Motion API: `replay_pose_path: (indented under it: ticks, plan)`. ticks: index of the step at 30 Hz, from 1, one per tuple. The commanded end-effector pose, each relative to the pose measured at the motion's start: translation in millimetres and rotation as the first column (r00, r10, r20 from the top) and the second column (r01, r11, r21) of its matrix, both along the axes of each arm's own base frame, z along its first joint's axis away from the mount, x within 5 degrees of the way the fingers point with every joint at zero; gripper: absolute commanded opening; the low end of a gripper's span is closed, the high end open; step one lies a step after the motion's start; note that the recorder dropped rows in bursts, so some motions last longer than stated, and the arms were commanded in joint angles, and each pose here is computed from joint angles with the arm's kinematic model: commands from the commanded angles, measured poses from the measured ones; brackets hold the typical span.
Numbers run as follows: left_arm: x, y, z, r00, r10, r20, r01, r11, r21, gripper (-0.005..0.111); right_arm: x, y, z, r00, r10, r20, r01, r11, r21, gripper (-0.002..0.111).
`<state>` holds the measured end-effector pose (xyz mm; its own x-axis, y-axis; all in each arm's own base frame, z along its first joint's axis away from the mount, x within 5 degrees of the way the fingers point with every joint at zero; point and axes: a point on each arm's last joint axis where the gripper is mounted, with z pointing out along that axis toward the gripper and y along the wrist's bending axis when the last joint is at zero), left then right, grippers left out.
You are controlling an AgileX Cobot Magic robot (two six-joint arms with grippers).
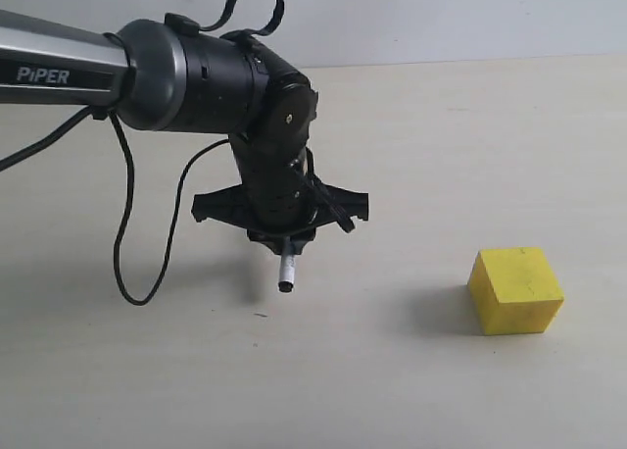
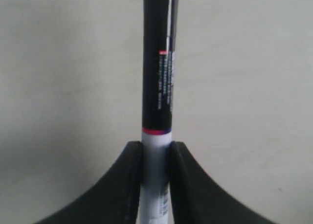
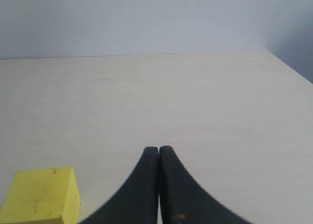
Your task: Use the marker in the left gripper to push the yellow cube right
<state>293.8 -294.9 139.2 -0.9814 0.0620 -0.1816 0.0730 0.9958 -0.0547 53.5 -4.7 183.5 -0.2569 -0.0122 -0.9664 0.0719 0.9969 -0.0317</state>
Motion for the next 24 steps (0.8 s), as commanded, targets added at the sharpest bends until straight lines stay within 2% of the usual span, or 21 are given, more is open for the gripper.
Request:
replay_pose_path:
  ticks: [1, 14, 17, 24]
  plan:
    - [5.0, 3.4, -12.7, 0.998, 0.047, -0.033, -0.047, 0.999, 0.01, 0.0, -0.1, -0.4, -0.6, 1.0, -0.007, 0.009, 0.007, 1.0, -0.002, 0.0]
    - [5.7, 3.2, -16.8, 0.997, 0.07, -0.038, -0.069, 0.998, 0.007, 0.002, -0.1, -0.4, -0.6, 1.0, -0.007, 0.009, 0.007, 1.0, -0.002, 0.0]
    - [5.8, 3.1, -16.8, 0.997, 0.07, -0.038, -0.069, 0.998, 0.006, 0.012, -0.1, -0.4, -0.6, 1.0, -0.007, 0.009, 0.007, 1.0, -0.002, 0.0]
    - [5.9, 2.9, -16.7, 0.997, 0.069, -0.036, -0.069, 0.998, 0.004, 0.051, -0.1, -0.4, -0.6, 1.0, -0.007, 0.009, 0.007, 1.0, -0.002, 0.0]
